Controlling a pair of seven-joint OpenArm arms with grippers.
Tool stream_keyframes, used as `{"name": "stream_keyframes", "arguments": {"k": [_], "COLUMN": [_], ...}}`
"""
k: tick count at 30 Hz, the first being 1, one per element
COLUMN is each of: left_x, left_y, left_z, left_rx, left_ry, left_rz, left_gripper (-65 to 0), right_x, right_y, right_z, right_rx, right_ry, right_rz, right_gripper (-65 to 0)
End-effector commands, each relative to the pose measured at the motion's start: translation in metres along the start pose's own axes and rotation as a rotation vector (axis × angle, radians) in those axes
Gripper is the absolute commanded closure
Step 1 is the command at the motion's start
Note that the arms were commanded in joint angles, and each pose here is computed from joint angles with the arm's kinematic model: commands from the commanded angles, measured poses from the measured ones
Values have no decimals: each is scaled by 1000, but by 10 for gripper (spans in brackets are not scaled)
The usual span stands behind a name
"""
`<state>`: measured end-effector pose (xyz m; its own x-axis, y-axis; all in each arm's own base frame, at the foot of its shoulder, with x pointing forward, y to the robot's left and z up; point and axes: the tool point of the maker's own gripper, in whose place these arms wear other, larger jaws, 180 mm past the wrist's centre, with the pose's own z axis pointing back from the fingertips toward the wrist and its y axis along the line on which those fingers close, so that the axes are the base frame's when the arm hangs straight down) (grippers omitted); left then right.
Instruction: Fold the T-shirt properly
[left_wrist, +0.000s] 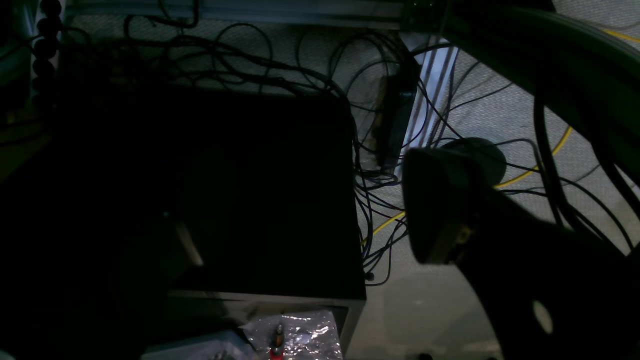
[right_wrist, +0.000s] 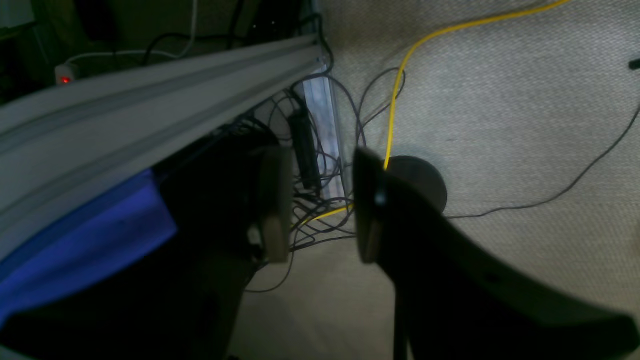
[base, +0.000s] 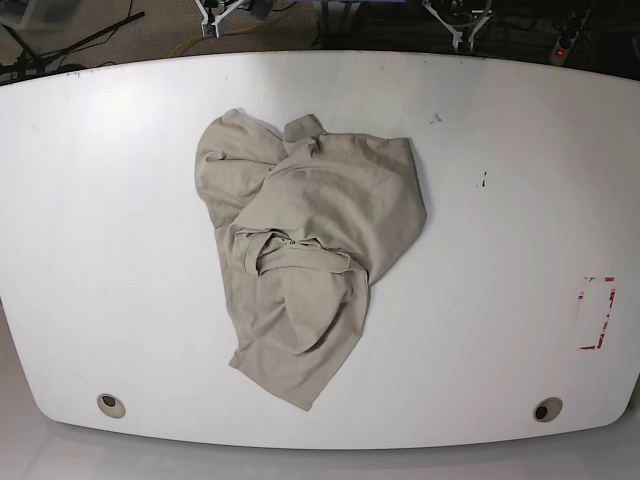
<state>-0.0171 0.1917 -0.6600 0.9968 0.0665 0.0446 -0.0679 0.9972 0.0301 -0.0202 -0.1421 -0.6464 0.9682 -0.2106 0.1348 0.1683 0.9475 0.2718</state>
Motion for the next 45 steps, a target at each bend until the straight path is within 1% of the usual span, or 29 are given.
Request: {"name": "stream_keyframes", "arguments": {"k": [1,2,12,16,18,23,27,30,36,40,43,45], "left_x": [5,-1,0,-11,-4,-2,-11,-18,-16,-20,-22,-22], "left_y": [11,-9,-9,-8,-7,-2,1,4,7,9,14,19], "left_z": [2,0,0,1,1,10,18,29,58,84,112,126], "left_rx": [17,-15,-15,-13,-12,-3,2,7,14,17,28,43], "left_ry": [-33,-8,-9,4,-28,-107,-105,-125,-222,-276,-325,-347], "left_rz": [-4,3,0,-1,-4,-29,-42,-52,-88,-114,-127,-122], "left_gripper": [-493,-490,-490,-490,-490,-488,-488,-486,-486,-486,-486,-486], "right_x": [14,7,9,6,11,6,0,-6,-18,-32,-42,-43], "right_y": [-4,4,4,4,4,7,8,12,21,27,32,28], "right_z": [0,-2,-2,-1,-1,11,21,33,58,78,97,109], "right_rx": [-7,8,9,9,11,23,24,33,53,63,72,58], "right_ry": [-33,-16,-20,-19,-34,-69,-65,-71,-84,-94,-103,-116], "right_rz": [6,1,3,2,9,35,57,86,126,144,156,157], "right_gripper": [-202,-193,-193,-189,-189,-187,-187,-187,-187,-187,-187,-187]}}
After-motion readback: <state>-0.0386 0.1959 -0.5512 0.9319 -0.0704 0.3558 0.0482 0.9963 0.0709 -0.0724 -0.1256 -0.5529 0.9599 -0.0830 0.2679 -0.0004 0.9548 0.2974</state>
